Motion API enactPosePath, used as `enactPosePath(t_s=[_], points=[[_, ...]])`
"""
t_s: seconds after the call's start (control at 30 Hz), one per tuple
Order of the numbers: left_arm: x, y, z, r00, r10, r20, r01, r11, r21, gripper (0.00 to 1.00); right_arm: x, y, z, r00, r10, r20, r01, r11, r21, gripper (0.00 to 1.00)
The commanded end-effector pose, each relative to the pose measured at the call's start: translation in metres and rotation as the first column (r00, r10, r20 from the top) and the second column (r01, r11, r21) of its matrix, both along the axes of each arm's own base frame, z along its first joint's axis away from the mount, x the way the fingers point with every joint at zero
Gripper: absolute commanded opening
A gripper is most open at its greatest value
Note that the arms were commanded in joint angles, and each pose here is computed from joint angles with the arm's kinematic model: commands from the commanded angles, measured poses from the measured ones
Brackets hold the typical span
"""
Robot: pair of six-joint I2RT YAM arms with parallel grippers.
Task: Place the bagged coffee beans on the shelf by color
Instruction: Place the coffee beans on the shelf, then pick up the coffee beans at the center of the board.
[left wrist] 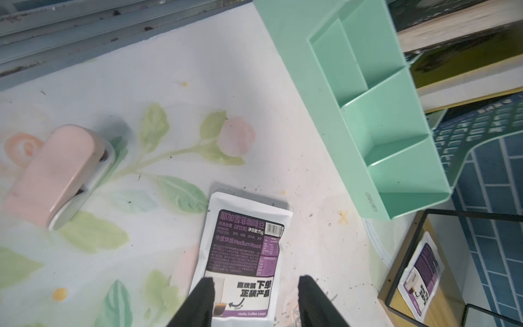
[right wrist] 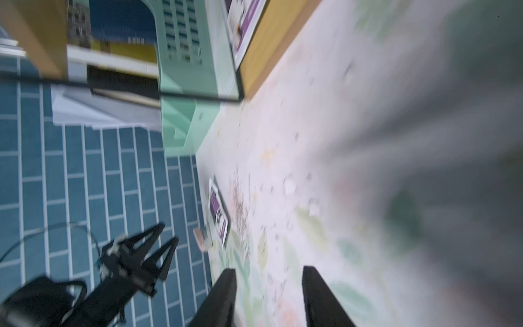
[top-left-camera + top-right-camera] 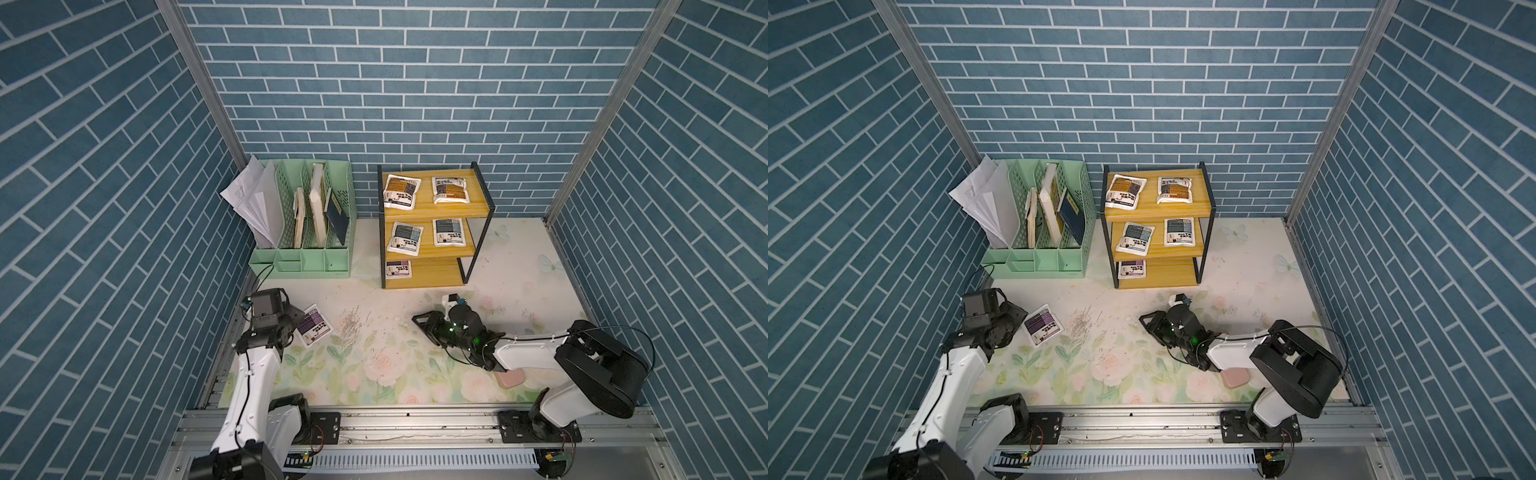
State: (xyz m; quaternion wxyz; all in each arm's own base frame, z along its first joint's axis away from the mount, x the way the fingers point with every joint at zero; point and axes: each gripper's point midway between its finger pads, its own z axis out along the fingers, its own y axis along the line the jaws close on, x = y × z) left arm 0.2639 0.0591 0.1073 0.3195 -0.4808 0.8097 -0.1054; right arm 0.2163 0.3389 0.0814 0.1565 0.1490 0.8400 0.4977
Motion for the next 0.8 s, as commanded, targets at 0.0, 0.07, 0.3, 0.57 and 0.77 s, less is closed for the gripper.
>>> enactPosePath(t_s=[0.0, 0.07, 0.3, 0.57, 0.77], points=[[-0.001, 0.007, -0.013, 0.998, 0.057, -0.033, -0.059, 0.996, -0.071, 0.53, -0.021, 0.04, -0.005, 0.995, 0.049, -0.087, -0.044, 0.998, 0.051, 0.42], [0.004, 0.016, -0.018, 0.996, 0.091, -0.026, -0.092, 0.993, -0.074, 0.53, -0.027, 0.08, -0.007, 0.988, 0.106, -0.11, -0.098, 0.992, 0.075, 0.42], [0.031, 0.027, -0.032, 0.992, 0.119, -0.04, -0.122, 0.987, -0.108, 0.53, -0.02, 0.198, -0.033, 0.967, 0.217, -0.132, -0.205, 0.974, 0.1, 0.43], [0.035, 0.03, -0.058, 0.987, 0.138, -0.083, -0.147, 0.981, -0.123, 0.49, -0.002, 0.233, -0.06, 0.971, 0.189, -0.149, -0.184, 0.982, 0.045, 0.46], [0.021, 0.031, -0.088, 0.976, 0.156, -0.15, -0.173, 0.978, -0.113, 0.49, 0.003, 0.243, -0.074, 0.973, 0.152, -0.176, -0.151, 0.988, 0.021, 0.5]])
